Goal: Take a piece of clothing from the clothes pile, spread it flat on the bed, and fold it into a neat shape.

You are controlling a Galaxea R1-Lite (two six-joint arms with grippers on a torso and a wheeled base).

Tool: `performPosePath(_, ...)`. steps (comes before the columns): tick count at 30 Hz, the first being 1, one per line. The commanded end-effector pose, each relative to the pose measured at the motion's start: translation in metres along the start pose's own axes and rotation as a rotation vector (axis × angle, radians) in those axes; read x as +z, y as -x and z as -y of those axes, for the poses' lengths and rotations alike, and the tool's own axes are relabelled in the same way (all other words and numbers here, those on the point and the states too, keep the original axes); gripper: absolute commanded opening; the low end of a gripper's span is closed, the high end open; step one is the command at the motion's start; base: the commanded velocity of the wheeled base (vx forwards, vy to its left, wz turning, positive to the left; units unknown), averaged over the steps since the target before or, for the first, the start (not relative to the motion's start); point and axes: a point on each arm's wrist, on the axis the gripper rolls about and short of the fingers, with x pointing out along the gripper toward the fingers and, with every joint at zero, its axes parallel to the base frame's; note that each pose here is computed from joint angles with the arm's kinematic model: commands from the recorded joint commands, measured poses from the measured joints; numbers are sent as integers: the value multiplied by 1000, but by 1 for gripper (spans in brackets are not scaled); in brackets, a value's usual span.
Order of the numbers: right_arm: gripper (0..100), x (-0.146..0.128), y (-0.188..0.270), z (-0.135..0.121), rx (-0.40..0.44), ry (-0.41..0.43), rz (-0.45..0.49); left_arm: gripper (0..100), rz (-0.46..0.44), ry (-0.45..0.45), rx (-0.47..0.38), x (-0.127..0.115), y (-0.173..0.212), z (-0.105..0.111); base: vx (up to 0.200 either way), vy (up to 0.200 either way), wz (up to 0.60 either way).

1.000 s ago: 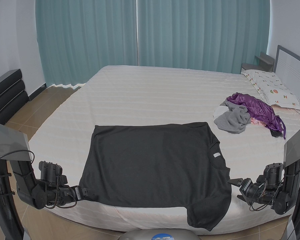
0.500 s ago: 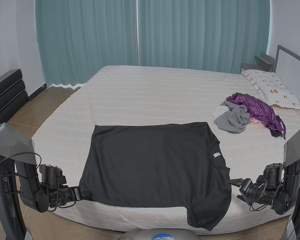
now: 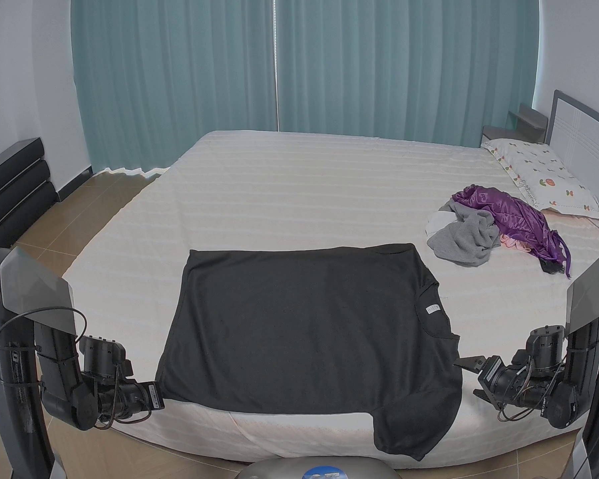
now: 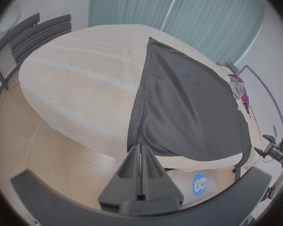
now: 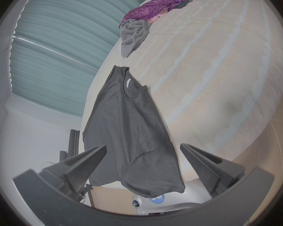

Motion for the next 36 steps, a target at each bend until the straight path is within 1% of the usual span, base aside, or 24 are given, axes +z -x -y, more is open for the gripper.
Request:
performPosePath(1,100,-2,3,1,-2,0,-2,0,-8,-2,3,-1,3,0,0,0,0)
performPosePath(6,100,-2,3,1,-1,0,-2,0,-1,-1,2,0,4,0,0,0,0)
performPosePath(7,100,-2,3,1,-2,0,-2,100,-3,-2,3,-1,4,-1,0,0,0)
performPosePath(21,100,-2,3,1,-4,-1,-3,100,8,-9,-15,2,-5,1,0,0,0)
performPosePath(22,100,-2,3,1,-4,-1,-3,0,8,-9,-15,2,-5,1,0,0,0)
performPosePath(33,100,-2,3,1,-4,-1,-3,0,10,-1,-2,2,-5,0,0,0,0)
performPosePath(36,100,-2,3,1,-2,0,-2,0,-2,-4,2,-1,-3,-1,0,0,0)
